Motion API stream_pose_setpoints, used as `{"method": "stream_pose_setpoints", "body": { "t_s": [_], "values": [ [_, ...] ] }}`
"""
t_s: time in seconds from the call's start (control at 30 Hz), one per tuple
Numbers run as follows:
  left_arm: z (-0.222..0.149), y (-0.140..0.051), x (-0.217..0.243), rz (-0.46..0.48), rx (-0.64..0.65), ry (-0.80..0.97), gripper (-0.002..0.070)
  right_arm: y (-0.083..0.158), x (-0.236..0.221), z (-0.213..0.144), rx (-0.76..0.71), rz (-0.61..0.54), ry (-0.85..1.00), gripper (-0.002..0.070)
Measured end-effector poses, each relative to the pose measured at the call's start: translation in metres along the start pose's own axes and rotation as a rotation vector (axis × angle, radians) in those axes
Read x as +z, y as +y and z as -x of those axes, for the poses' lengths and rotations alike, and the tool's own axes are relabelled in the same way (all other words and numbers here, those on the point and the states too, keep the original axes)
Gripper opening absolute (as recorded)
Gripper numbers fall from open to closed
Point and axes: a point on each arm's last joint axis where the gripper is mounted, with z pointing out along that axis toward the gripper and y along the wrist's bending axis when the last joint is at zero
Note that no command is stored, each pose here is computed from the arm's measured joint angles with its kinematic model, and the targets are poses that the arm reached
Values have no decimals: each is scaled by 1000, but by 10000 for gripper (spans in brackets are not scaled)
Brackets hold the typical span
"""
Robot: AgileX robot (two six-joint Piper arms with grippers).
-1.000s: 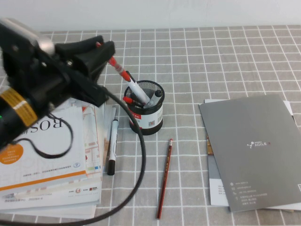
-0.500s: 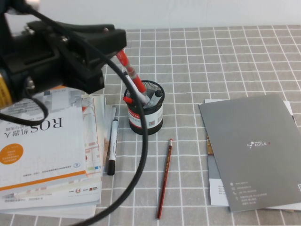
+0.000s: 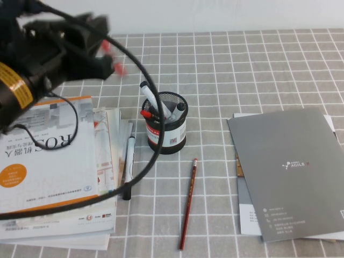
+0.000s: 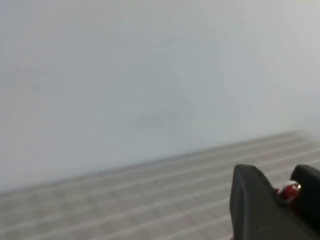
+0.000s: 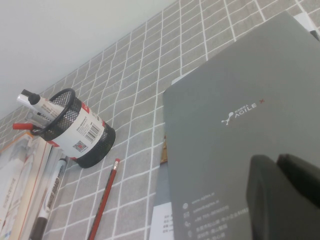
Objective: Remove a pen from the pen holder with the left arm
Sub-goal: 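Take a marker out of the pen holder and lay it on the table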
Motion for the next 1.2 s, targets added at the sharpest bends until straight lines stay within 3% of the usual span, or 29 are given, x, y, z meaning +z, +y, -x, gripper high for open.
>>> {"method": "stream_pose_setpoints", "body": {
  "t_s": [0.07,0.13,0.3,0.53,0.87,1.2],
  "values": [
    [-12,1,0,79,137,135,110,0,0,0,0,0,0,-13],
    [-27,-2,1,68,176,293,109,0,0,0,0,0,0,-13],
    [-62,-18,4,-101,90,598,109,0,0,0,0,0,0,-13],
    [-79,-6,13,-57,-78,793,109,0,0,0,0,0,0,-13],
    [-98,29,48,47,-244,884,106,0,0,0,0,0,0,-13],
    [-123,43,88,38,-381,916,101,0,0,0,0,0,0,-13]
  ]
}}
